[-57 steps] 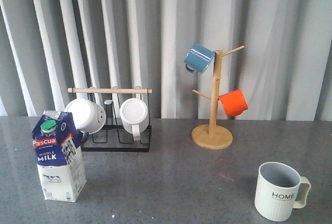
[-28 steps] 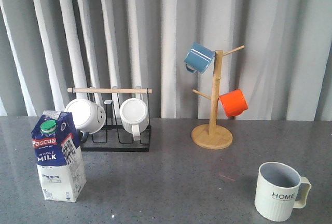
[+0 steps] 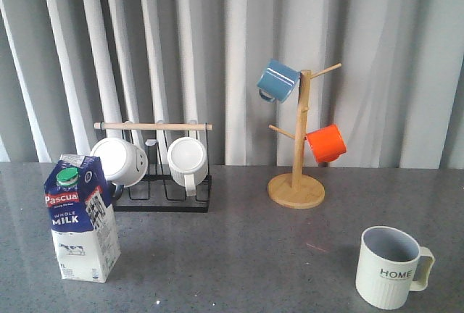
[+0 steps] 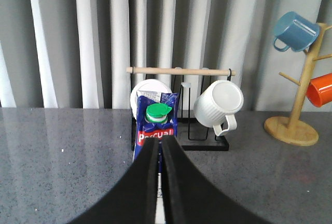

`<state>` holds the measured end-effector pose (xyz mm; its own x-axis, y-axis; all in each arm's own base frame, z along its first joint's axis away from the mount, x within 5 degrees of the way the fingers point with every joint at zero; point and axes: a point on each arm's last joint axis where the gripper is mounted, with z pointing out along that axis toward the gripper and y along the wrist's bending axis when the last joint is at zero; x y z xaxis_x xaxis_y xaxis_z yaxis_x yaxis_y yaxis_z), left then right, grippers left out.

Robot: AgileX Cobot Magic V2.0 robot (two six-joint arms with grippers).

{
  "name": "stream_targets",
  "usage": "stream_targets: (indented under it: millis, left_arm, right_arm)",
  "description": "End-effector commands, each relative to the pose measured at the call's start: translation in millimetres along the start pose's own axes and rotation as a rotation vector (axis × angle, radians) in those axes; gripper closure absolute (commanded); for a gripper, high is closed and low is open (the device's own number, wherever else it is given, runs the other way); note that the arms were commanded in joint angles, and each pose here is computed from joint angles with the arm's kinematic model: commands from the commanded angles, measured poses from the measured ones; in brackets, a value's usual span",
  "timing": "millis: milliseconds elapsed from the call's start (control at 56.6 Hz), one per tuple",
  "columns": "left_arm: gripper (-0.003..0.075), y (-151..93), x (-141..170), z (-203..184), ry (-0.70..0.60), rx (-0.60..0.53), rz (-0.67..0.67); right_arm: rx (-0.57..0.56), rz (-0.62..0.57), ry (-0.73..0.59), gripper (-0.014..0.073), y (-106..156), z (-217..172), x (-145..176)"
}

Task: Place milk next to cup
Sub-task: 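Move the right gripper toward the handle of the white HOME mug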

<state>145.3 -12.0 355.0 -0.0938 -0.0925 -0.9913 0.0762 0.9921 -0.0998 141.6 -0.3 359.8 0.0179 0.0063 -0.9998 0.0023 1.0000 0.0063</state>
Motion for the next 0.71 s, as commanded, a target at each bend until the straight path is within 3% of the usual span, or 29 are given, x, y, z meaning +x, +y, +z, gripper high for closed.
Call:
stream_targets:
  millis: [0, 177, 336, 530, 689]
  left_arm:
    - [0.0727, -1.7, -13.5, 11.2, -0.069, 0.009, -0.028]
    - [0.0725, -1.0, -8.7, 25.9, -0.050, 0.004, -0.028]
    - [0.0710, -0.2, -4.3, 38.6, -0.040, 0.000, -0.028]
    - [0.0633, 0.5, 1.0, 51.3, -0.027, -0.004, -0.025]
    - [0.0493, 1.1, 4.4, 59.0, -0.020, -0.007, -0.025]
  right_arm:
    - [0.001, 0.025, -0.037, 0.0603, -0.2, 3.5, -11.4]
    - [0.002, 0.022, -0.006, 0.0576, -0.3, 4.2, -8.4]
    - [0.004, 0.013, 0.021, 0.0482, -0.4, 4.2, -6.0]
    - [0.006, -0.013, 0.092, 0.0233, -0.8, 15.3, 3.6]
    - [0.006, -0.010, 0.125, 0.0044, -0.7, 26.0, 10.1]
